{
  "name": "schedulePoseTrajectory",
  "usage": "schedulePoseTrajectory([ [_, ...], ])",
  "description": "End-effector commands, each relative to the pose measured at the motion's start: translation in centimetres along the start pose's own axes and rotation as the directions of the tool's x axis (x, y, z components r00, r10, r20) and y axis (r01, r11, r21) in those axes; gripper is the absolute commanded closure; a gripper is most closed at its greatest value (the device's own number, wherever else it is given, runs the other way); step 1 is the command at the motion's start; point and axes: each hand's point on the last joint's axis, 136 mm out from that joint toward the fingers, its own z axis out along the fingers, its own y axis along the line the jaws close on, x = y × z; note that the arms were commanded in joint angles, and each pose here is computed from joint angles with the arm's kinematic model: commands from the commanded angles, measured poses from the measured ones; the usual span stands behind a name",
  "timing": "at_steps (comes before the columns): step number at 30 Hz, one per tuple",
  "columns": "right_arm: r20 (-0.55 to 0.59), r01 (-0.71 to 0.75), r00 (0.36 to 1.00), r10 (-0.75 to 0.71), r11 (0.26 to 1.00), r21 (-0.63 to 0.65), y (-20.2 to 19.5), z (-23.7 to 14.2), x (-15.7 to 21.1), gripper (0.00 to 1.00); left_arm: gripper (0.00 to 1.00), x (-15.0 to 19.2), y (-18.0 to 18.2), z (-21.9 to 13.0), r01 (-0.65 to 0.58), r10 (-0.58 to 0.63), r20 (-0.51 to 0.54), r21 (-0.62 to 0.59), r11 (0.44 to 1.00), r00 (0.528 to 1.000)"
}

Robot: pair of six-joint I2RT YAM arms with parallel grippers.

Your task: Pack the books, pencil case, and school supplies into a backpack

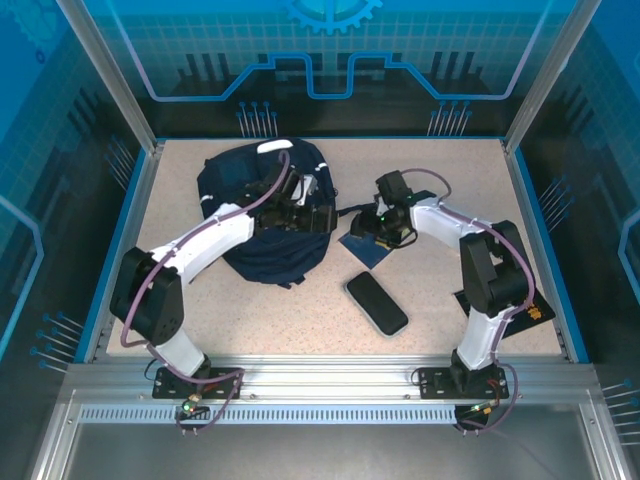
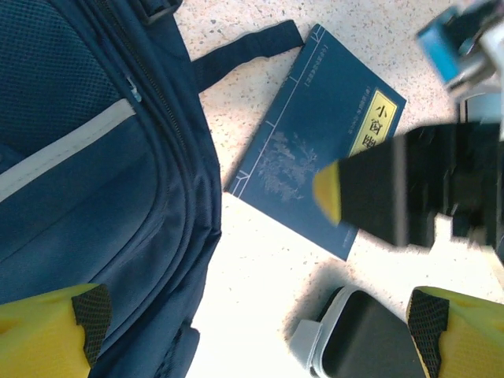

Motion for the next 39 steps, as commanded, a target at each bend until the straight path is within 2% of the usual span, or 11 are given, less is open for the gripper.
schedulePoseTrajectory([
  [1, -0.101, -0.022, 0.995, 0.02, 1.0, -0.017, 0.3, 2.1, 2.9, 0.29, 0.02, -1.2, -1.7, 0.5, 0.043, -0.044, 0.01, 0.06, 0.997, 0.999],
  [7, -0.161, -0.027, 0.986, 0.034, 0.999, 0.044, -1.5, 3.6, 4.6, 0.31, 0.07, -1.3, -2.2, 2.4, 0.055, -0.055, -0.013, 0.057, 0.997, 0.998],
  [12, -0.168, -0.032, 0.984, 0.052, 0.992, 0.121, -4.6, 2.3, 6.4, 0.31, 0.08, -1.0, -3.1, 3.9, 0.059, -0.056, -0.045, 0.069, 0.996, 0.997],
  [15, -0.134, -0.081, 0.986, 0.101, 0.986, 0.148, -6.6, 0.9, 6.9, 0.32, 0.11, -0.4, -3.6, 5.0, 0.059, -0.054, -0.077, 0.075, 0.995, 0.996],
  [18, -0.069, -0.1, 0.992, 0.108, 0.99, 0.102, -6.6, -1.0, 6.0, 0.33, 0.2, 0.2, -4.4, 6.2, 0.06, -0.049, -0.116, 0.09, 0.994, 0.992],
  [21, -0.011, -0.089, 0.996, 0.091, 0.993, 0.083, -6.2, -3.1, 4.7, 0.32, 0.24, 0.7, -5.3, 7.4, 0.057, -0.042, -0.15, 0.096, 0.994, 0.988],
  [25, 0.067, -0.136, 0.99, 0.127, 0.98, 0.145, -8.3, -5.0, 3.4, 0.32, 0.24, 1.8, -6.2, 9.3, 0.04, -0.024, -0.179, 0.089, 0.995, 0.984],
  [29, 0.107, -0.221, 0.973, 0.202, 0.953, 0.209, -11.4, -5.6, 3.0, 0.33, 0.31, 2.8, -6.1, 11.6, 0.06, -0.046, -0.213, 0.058, 0.997, 0.976],
  [35, 0.069, -0.234, 0.972, 0.225, 0.957, 0.174, -11.8, -4.0, 2.4, 0.35, 0.38, 3.8, -5.1, 14.4, 0.098, -0.097, -0.239, -0.009, 0.995, 0.966],
  [39, 0.035, -0.235, 0.972, 0.232, 0.958, 0.163, -11.8, -2.7, 2.0, 0.43, 0.44, 4.6, -4.8, 15.7, 0.097, -0.103, -0.273, -0.034, 0.995, 0.957],
])
